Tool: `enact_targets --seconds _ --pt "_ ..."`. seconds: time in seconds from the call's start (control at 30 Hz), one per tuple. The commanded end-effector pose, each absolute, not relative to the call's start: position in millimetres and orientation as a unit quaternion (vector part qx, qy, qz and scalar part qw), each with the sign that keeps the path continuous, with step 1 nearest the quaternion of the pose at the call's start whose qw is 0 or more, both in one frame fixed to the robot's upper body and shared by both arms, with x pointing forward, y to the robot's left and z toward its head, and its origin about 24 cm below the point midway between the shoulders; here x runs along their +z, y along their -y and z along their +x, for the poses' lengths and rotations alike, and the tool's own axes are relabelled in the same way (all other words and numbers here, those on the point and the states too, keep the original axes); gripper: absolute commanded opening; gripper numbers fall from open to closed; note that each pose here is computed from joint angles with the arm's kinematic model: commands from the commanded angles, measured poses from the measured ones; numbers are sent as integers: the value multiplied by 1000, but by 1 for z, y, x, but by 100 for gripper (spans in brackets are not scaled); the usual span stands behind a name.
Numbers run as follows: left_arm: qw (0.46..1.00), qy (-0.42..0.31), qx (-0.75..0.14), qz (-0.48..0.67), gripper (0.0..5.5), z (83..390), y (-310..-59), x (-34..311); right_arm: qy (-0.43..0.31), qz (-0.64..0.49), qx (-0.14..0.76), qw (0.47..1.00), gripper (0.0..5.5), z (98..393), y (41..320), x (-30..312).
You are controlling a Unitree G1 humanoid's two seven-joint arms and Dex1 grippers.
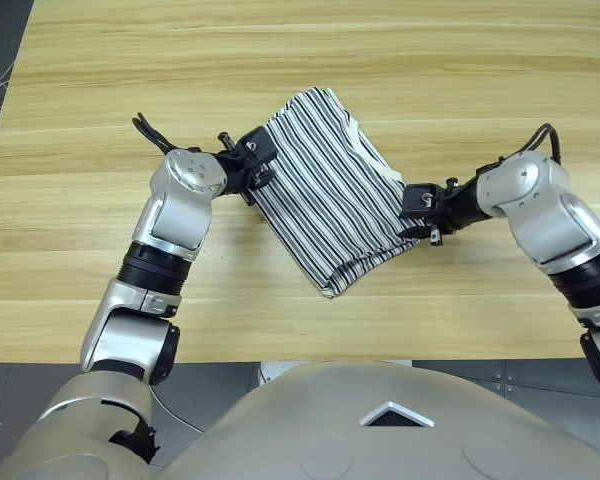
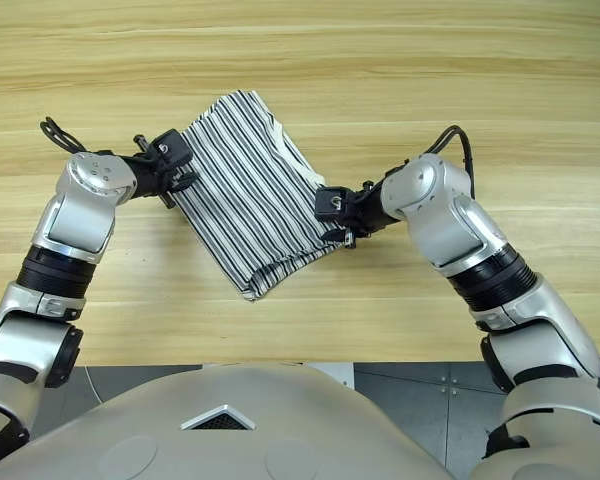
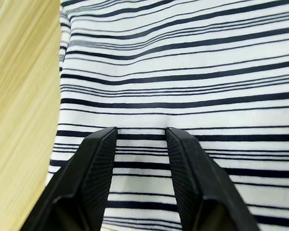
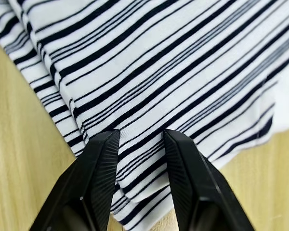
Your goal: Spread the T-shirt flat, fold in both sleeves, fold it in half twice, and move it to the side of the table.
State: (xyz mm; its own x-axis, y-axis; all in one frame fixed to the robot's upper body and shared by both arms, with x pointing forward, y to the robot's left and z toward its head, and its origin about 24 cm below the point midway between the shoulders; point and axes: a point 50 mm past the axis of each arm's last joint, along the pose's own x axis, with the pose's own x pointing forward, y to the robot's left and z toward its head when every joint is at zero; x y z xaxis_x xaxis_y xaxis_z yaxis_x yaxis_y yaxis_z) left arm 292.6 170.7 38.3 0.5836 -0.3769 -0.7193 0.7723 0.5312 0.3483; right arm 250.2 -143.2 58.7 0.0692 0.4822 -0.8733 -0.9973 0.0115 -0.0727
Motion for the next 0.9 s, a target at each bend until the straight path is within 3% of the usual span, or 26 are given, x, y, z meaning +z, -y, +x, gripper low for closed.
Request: enact_targets --seconds 0.03,0.2,0.33,0.53,0.7,0.8,0.9 --pt "802 -236 -397 379 189 302 -156 42 -385 -339 644 568 168 218 143 48" --pt "729 -143 -506 439 189 304 -131 49 -374 -287 696 541 168 198 127 66" --pt "693 -110 -502 505 189 317 -133 51 -376 -280 703 535 168 193 124 68" --pt "700 -88 -494 508 189 323 -143 58 -360 -282 698 551 168 196 121 75" --pt "761 32 -481 435 189 325 -136 123 -300 -171 730 590 168 209 120 129" --pt "808 115 -449 365 189 320 -158 164 -220 -109 730 638 168 225 141 162" --pt "789 111 -440 415 208 294 -205 159 -158 -218 649 712 173 245 186 145"
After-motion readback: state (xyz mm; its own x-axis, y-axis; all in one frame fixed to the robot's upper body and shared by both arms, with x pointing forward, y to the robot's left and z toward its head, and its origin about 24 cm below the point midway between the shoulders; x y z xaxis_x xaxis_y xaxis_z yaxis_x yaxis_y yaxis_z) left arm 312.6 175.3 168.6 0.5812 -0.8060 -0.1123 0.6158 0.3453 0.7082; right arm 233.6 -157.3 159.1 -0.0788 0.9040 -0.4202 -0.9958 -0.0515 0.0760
